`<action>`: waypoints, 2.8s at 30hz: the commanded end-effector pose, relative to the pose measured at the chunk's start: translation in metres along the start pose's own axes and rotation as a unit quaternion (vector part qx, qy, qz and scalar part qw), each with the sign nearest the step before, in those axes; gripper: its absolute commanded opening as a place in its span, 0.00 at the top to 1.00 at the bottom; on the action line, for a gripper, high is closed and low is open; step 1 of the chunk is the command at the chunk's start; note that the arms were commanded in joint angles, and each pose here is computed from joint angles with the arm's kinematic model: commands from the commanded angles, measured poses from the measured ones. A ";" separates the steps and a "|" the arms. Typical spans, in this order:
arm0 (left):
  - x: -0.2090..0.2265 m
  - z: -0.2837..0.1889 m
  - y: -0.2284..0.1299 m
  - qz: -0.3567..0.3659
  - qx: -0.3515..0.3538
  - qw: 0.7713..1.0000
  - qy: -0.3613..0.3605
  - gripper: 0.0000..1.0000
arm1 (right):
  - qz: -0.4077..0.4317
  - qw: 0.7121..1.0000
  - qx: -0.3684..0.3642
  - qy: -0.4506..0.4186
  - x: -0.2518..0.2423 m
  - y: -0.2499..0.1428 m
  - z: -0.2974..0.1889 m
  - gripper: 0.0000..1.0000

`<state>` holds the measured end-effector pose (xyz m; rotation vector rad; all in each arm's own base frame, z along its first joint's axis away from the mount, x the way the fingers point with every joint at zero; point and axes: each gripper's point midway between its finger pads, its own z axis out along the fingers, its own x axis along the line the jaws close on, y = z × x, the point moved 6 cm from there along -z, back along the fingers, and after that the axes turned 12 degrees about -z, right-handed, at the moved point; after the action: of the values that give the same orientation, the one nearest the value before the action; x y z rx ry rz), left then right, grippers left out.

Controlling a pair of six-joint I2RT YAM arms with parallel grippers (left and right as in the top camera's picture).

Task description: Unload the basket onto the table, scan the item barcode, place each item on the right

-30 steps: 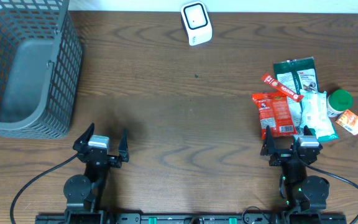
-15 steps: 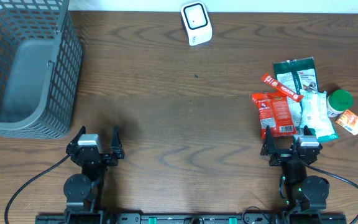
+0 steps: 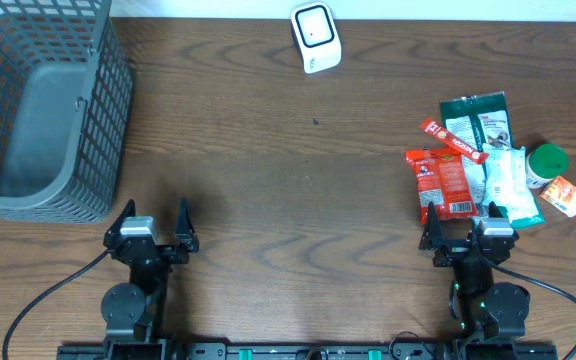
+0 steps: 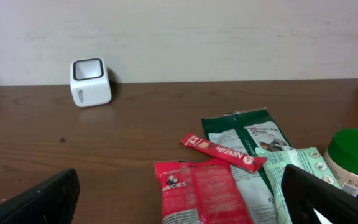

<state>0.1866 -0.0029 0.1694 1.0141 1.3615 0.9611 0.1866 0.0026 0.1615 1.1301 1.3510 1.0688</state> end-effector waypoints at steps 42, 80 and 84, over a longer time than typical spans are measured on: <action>0.009 -0.001 -0.022 0.000 0.052 0.998 0.023 0.12 | -0.005 1.000 0.000 -0.002 -0.001 -0.001 0.000 0.01; 0.009 -0.001 -0.022 0.000 0.052 0.998 0.023 0.12 | -0.005 1.000 0.000 -0.002 -0.001 -0.001 0.000 0.01; 0.009 -0.001 -0.022 -0.001 0.052 0.998 0.023 0.12 | -0.005 1.000 0.000 -0.002 -0.001 -0.001 0.000 0.01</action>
<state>0.1858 -0.0030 0.1576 1.0543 1.4137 0.9352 0.1866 0.0026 0.1615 1.1301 1.3510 1.0688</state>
